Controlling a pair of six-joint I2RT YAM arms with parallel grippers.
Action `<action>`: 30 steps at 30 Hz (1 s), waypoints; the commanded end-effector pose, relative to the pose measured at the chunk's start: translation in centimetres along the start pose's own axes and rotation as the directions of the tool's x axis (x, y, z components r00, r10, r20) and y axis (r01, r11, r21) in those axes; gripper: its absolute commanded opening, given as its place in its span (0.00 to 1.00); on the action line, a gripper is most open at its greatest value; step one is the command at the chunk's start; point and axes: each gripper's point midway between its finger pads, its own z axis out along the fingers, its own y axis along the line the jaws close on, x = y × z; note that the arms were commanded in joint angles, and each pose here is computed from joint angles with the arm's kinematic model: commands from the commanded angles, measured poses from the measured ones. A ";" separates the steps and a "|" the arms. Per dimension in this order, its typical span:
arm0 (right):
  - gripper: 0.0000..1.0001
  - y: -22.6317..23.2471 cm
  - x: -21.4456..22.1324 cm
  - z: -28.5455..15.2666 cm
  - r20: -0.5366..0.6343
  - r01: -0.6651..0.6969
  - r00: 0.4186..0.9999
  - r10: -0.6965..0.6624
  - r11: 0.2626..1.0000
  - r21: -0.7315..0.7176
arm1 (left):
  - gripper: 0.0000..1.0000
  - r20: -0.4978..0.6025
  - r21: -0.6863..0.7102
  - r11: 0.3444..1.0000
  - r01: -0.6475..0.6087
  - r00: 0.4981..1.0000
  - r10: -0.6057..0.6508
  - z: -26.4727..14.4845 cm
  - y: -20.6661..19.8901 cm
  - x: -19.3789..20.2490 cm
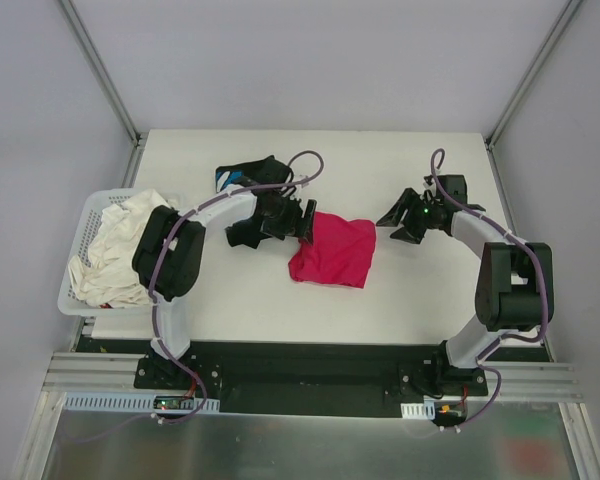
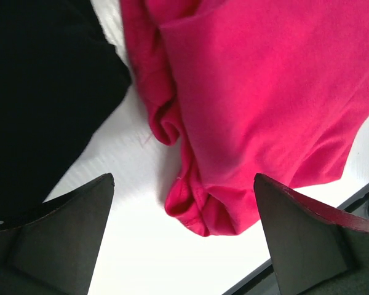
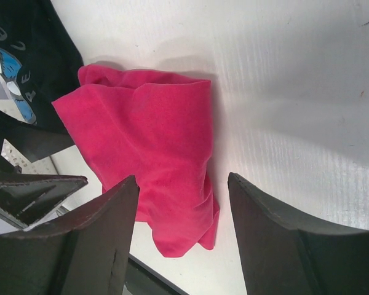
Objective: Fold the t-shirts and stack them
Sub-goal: Put the neatly folded tshirt into the corner of the board with both arms
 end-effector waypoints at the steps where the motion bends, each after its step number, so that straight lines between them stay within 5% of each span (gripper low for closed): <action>1: 0.63 1.0 -0.4 0.0 0.011 0.030 1.000 -0.029 0.999 -0.038 | 0.95 0.056 0.028 0.999 -0.031 0.998 0.029 -1.4 -0.4 -1.7; 30: 0.62 -0.1 2.0 1.0 -0.028 0.010 1.000 -0.011 0.999 -0.037 | 0.90 0.032 0.187 0.982 0.024 0.999 -0.030 1.9 -1.8 -2.5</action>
